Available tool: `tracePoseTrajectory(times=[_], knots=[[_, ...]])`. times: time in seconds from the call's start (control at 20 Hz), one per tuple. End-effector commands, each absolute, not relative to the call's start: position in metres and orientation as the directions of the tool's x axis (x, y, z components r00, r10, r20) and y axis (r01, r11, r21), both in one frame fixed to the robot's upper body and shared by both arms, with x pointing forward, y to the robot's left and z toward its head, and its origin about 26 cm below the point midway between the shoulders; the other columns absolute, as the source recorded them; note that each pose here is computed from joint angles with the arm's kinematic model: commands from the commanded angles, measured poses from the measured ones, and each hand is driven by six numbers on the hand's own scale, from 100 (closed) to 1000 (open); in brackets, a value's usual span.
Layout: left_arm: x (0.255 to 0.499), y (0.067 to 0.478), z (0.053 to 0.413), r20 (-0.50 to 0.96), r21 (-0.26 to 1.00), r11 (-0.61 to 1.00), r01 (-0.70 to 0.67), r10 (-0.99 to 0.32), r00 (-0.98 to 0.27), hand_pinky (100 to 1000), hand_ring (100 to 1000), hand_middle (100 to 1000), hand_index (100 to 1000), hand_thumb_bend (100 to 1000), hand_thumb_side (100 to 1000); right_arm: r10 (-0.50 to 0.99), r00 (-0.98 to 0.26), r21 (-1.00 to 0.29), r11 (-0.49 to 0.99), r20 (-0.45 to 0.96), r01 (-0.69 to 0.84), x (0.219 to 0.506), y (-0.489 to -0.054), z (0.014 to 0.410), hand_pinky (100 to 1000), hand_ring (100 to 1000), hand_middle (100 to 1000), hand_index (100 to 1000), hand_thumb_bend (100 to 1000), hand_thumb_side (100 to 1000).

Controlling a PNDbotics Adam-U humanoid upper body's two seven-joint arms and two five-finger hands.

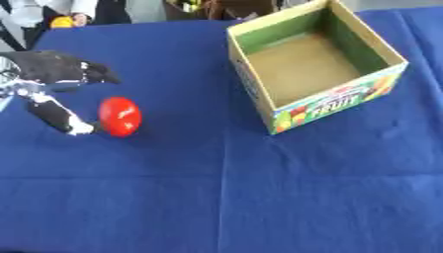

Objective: Pick up objects on the table and place them in the box.

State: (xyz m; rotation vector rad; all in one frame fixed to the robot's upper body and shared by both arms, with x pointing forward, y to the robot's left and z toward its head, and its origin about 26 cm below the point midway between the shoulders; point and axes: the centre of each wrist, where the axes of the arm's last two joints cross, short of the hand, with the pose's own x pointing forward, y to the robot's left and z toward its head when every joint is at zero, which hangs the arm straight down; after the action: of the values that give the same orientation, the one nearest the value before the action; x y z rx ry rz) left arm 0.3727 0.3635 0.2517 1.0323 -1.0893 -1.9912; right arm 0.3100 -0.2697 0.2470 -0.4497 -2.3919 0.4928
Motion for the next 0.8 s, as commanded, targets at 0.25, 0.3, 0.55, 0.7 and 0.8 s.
tracePoseTrajectory(times=[0.25,0.3,0.55,0.7,0.8], knots=[[0.381,0.371,0.253,-0.341,0.868,-0.466,0.17,-0.81,-0.478,697,852,899,999,552,577,0.43,-0.754,-0.454,0.869,0.497,0.196,0.306,-0.269,0.256,698,749,500,714,258,671],[0.382,0.371,0.251,-0.338,0.868,-0.464,0.173,-0.81,-0.479,697,844,878,996,554,573,0.429,-0.754,-0.454,0.869,0.498,0.196,0.306,-0.268,0.256,698,749,500,714,258,671],[0.388,0.37,0.246,-0.331,0.866,-0.467,0.176,-0.802,-0.497,674,828,874,979,536,553,0.429,-0.754,-0.454,0.87,0.498,0.195,0.306,-0.268,0.256,699,749,500,714,259,671],[0.391,0.37,0.244,-0.337,0.864,-0.473,0.173,-0.799,-0.499,653,819,877,976,534,549,0.428,-0.754,-0.455,0.869,0.498,0.194,0.306,-0.268,0.256,699,750,500,714,260,672],[0.393,0.37,0.243,-0.341,0.863,-0.475,0.169,-0.796,-0.5,641,810,879,974,529,547,0.428,-0.754,-0.455,0.869,0.498,0.193,0.306,-0.268,0.256,699,750,500,714,260,671]])
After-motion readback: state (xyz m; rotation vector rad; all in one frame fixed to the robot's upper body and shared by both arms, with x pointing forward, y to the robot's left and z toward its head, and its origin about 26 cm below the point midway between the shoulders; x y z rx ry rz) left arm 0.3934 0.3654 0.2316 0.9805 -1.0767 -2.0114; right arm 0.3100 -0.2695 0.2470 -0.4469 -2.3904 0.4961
